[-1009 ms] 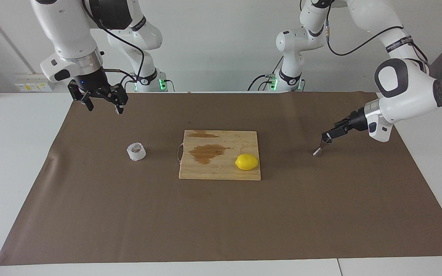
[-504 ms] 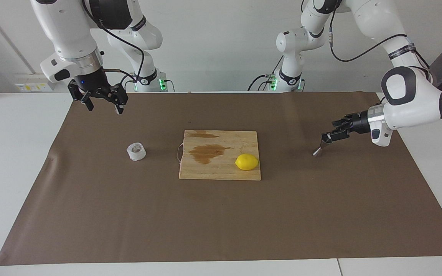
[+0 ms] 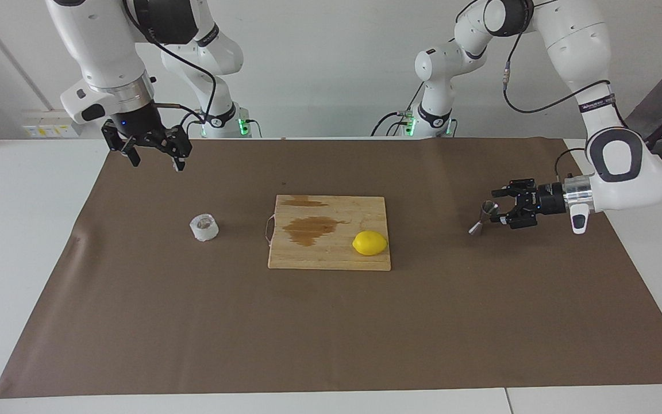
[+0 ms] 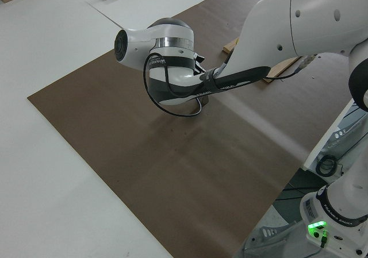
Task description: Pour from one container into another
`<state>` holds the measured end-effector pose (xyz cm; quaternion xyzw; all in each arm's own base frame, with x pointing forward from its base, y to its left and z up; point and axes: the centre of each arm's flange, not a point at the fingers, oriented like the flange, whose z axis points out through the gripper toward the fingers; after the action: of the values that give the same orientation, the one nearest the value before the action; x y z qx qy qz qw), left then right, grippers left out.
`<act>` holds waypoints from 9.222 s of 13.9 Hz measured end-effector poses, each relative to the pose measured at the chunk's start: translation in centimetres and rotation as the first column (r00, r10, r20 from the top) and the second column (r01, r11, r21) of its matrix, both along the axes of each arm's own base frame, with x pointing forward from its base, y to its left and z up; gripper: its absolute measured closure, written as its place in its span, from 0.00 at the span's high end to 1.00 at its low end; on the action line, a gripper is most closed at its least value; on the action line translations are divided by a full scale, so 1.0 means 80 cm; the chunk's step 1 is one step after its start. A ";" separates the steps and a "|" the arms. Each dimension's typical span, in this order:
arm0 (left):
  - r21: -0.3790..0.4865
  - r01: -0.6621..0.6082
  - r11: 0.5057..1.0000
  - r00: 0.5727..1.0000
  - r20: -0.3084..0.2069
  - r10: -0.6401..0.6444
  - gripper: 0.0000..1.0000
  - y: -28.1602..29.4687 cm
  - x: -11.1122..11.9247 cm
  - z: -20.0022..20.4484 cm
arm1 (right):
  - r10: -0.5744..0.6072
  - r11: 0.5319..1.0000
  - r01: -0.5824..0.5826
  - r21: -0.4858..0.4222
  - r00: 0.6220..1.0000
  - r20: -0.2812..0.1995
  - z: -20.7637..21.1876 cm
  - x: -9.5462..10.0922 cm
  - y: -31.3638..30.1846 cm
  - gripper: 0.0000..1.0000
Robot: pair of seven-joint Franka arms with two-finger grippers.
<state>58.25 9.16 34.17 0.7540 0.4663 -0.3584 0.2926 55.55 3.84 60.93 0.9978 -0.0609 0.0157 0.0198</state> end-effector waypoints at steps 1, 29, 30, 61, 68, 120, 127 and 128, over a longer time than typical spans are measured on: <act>0.004 -0.013 1.000 1.000 -0.006 0.013 1.00 0.002 -0.002 -0.005 | 0.000 1.000 0.000 0.000 1.000 0.000 0.000 0.000 0.000 1.00; -0.019 -0.132 0.991 0.982 -0.135 0.128 1.00 0.018 -0.024 -0.035 | 0.000 1.000 0.000 0.000 1.000 0.000 0.000 0.000 0.000 1.00; -0.021 -0.132 0.991 0.982 -0.136 0.127 1.00 0.018 -0.025 -0.035 | 0.000 1.000 0.000 0.000 1.000 0.000 0.000 0.000 0.000 1.00; -0.085 -0.148 0.985 0.981 -0.142 0.135 0.51 0.008 -0.022 -0.028 | 0.000 1.000 0.000 0.000 1.000 0.000 0.000 0.000 0.000 1.00; -0.154 -0.123 0.980 0.976 -0.197 0.092 0.51 -0.137 0.004 0.009 | 0.000 1.000 0.000 0.000 1.000 0.000 0.000 0.000 0.000 1.00; -0.262 -0.570 0.778 0.814 -0.055 0.578 1.00 -0.564 -0.128 0.072 | 0.196 0.981 -0.196 -0.007 0.981 -0.007 -0.026 -0.002 -0.012 1.00; -0.251 -0.255 0.934 0.942 0.153 0.298 1.00 -0.492 -0.090 0.127 | 0.767 0.641 -0.766 0.037 0.641 -0.021 -0.136 -0.034 -0.013 1.00; -0.222 -0.188 0.957 0.958 0.174 0.228 1.00 -0.477 -0.088 0.129 | 0.827 0.562 -0.827 0.033 0.561 -0.017 -0.154 -0.035 -0.018 1.00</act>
<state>51.25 -29.03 44.51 0.6986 0.4729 -0.2945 0.4490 52.72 2.40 48.60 0.9106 0.4133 0.0073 0.0007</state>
